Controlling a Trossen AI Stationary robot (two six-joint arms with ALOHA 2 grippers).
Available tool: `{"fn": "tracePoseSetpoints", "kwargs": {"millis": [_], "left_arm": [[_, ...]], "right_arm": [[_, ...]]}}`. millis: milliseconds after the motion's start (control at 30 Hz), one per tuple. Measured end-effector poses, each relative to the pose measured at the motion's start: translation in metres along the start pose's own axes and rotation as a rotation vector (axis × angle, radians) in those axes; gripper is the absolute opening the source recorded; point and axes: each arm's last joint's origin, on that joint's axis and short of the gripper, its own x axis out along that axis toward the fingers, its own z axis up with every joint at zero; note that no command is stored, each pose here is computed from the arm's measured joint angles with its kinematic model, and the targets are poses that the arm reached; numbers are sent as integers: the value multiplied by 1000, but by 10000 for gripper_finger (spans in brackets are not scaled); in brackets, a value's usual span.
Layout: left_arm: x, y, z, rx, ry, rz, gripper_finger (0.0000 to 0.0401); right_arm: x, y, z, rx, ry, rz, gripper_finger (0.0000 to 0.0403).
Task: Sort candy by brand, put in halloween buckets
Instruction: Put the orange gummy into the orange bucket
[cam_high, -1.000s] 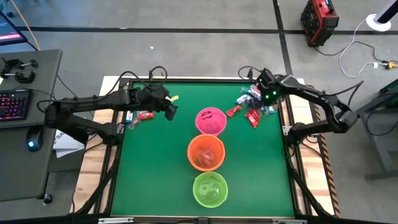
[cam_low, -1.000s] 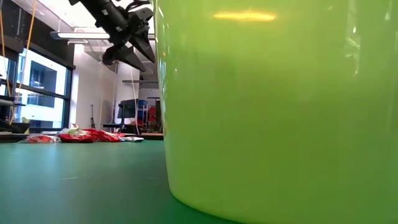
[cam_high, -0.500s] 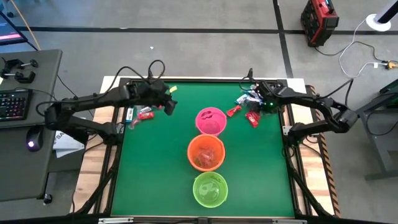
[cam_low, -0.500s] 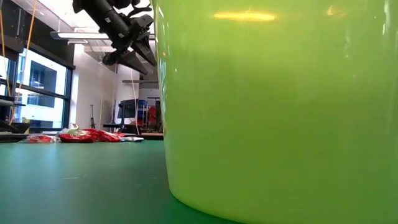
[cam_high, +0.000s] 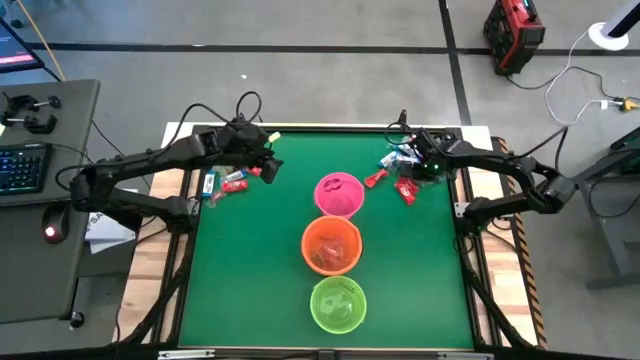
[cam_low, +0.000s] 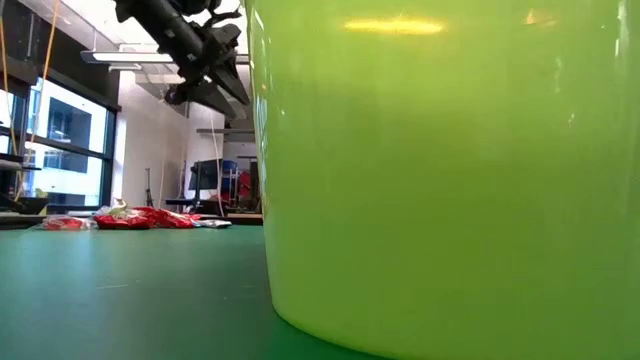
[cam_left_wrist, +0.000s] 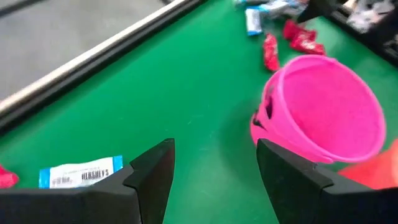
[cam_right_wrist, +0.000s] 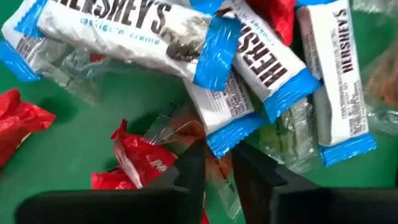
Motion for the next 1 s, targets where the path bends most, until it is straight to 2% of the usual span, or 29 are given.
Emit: {"fn": "tracePoseSetpoints", "kwargs": {"millis": [167, 267, 400, 500, 567, 667, 767, 833, 900, 1000], "left_arm": [[-27, 9, 3, 0, -84, 19, 218], [-47, 17, 3, -20, -136, 59, 218], [-68, 24, 0, -36, -187, 81, 218], [-79, 27, -2, -42, -217, 90, 218], [-83, 28, -2, -40, -231, 92, 218], [-84, 29, -2, -36, -235, 93, 218], [-82, 28, -2, -7, -223, 89, 218], [-79, 28, -2, 20, -205, 81, 218], [-77, 28, -3, 48, -184, 73, 218], [-75, 28, -5, 74, -150, 74, 218]], "right_arm": [[0, -2, -3, -22, 45, -4, 10], [-8, 1, -7, -60, 107, 11, 8], [-35, 9, -13, -148, 130, 16, 2], [-69, 19, -13, -199, 76, 82, 2], [-95, 29, -13, -244, -2, 184, 1], [-134, 48, -14, -315, -112, 439, 1], [-163, 72, -22, -417, -132, 729, 1], [-176, 89, -35, -496, -109, 870, 0], [-182, 106, -53, -558, -73, 951, 0], [-175, 132, -90, -658, 31, 994, 0]]}}
